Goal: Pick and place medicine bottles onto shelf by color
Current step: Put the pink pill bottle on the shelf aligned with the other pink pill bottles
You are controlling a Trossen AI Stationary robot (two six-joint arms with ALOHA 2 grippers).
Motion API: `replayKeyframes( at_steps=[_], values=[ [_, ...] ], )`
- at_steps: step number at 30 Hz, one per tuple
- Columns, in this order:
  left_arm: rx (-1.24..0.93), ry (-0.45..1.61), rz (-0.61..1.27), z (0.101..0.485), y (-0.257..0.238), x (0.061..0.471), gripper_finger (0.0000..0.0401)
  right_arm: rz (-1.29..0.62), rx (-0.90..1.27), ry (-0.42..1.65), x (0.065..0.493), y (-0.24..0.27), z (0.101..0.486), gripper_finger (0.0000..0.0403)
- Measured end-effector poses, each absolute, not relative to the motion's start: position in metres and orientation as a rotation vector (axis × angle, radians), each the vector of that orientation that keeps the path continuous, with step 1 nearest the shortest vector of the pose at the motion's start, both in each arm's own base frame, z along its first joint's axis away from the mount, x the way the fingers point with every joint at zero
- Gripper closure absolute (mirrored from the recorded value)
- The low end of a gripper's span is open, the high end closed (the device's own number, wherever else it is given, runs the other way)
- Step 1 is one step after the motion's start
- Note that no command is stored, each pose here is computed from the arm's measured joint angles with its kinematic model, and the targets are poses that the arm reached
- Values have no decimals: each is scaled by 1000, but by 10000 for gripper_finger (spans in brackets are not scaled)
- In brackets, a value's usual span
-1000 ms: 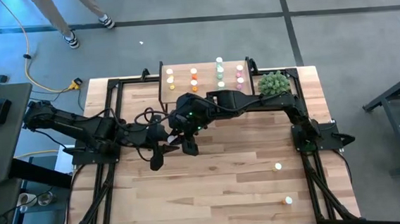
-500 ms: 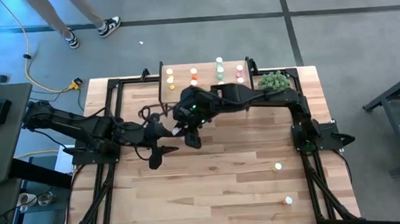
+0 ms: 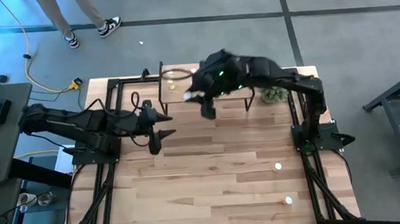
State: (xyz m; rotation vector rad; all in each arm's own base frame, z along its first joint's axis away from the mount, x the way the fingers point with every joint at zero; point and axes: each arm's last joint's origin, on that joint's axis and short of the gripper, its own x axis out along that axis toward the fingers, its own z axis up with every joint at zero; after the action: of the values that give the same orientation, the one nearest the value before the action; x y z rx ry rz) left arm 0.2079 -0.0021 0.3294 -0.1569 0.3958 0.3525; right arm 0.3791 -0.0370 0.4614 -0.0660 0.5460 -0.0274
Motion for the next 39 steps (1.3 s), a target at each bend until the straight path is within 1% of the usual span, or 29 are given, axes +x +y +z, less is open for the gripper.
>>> replayKeyframes(
  at_steps=[11, 17, 21, 28, 33, 39],
  values=[
    [-82, 307, 551, 341, 23, 199, 176, -185, -282, 426, 308, -89, 513, 290],
    [-68, 282, 667, 345, 34, 192, 176, -280, -344, 408, 266, -124, 530, 290],
    [-65, 275, 739, 346, 40, 189, 176, -252, -263, 455, 243, -161, 522, 290],
    [-63, 271, 830, 346, 50, 186, 176, -234, -111, 504, 223, -225, 498, 290],
    [-69, 270, 870, 346, 57, 184, 176, -219, -48, 532, 213, -254, 482, 290],
    [-85, 265, 919, 346, 66, 181, 176, -178, 43, 591, 198, -274, 464, 290]
  ],
)
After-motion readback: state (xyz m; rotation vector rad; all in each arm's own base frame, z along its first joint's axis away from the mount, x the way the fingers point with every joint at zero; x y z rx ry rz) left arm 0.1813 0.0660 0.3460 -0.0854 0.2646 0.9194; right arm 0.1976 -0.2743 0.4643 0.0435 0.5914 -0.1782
